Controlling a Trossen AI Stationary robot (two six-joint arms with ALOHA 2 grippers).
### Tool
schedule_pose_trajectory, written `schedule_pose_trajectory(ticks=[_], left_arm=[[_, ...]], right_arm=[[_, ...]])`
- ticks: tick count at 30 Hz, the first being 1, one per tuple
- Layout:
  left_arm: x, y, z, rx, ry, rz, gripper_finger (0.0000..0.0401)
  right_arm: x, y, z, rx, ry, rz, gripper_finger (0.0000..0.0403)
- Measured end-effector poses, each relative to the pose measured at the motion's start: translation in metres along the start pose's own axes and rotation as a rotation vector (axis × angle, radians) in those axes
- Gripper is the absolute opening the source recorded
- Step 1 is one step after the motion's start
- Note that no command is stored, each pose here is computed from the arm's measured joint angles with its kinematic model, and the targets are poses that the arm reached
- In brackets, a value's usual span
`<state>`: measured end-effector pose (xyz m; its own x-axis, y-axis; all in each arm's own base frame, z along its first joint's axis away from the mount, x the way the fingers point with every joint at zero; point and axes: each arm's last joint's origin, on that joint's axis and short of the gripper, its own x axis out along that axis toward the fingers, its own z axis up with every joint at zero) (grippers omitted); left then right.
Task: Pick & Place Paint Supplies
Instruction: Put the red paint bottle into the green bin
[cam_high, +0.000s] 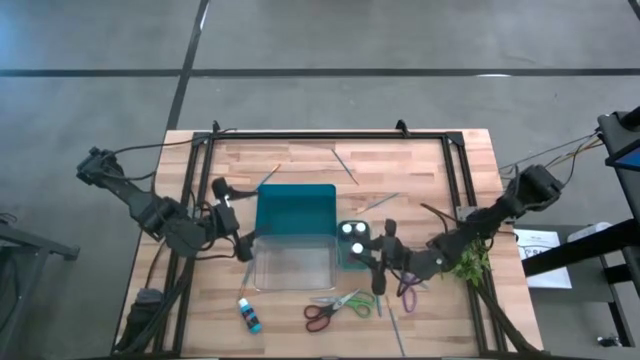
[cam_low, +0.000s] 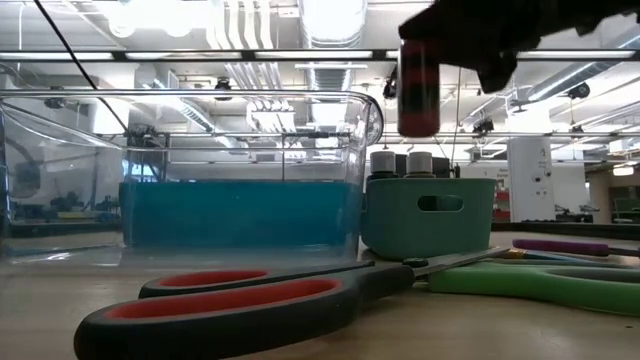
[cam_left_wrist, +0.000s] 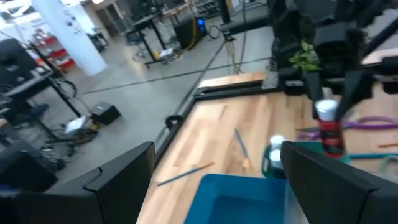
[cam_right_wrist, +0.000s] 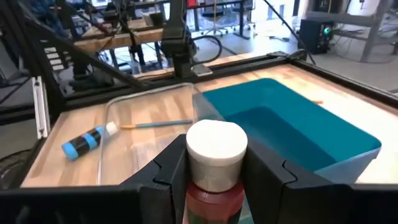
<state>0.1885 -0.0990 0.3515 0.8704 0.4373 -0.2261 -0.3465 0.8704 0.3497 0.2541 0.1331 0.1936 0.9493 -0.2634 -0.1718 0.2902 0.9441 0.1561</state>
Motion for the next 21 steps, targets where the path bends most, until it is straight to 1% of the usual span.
schedule_pose_trajectory(ticks=[4,10,16,21], left_arm=[[0.001,0.000,0.000,0.008,-0.013,0.035,0.0351],[0.004,-0.005,-0.001,0.013,-0.007,0.036,0.0351],[0.010,-0.013,-0.004,0.038,0.010,0.048,0.0351],[0.014,-0.020,-0.005,0.050,0.018,0.047,0.0351]], right_arm=[[0.001,-0.004,-0.011,0.011,0.002,-0.012,0.0110],[0.006,-0.004,-0.026,-0.005,0.009,-0.034,0.0110],[0.017,0.005,-0.033,-0.031,0.020,-0.051,0.0110],[0.021,0.007,-0.034,-0.052,0.003,-0.102,0.0110]])
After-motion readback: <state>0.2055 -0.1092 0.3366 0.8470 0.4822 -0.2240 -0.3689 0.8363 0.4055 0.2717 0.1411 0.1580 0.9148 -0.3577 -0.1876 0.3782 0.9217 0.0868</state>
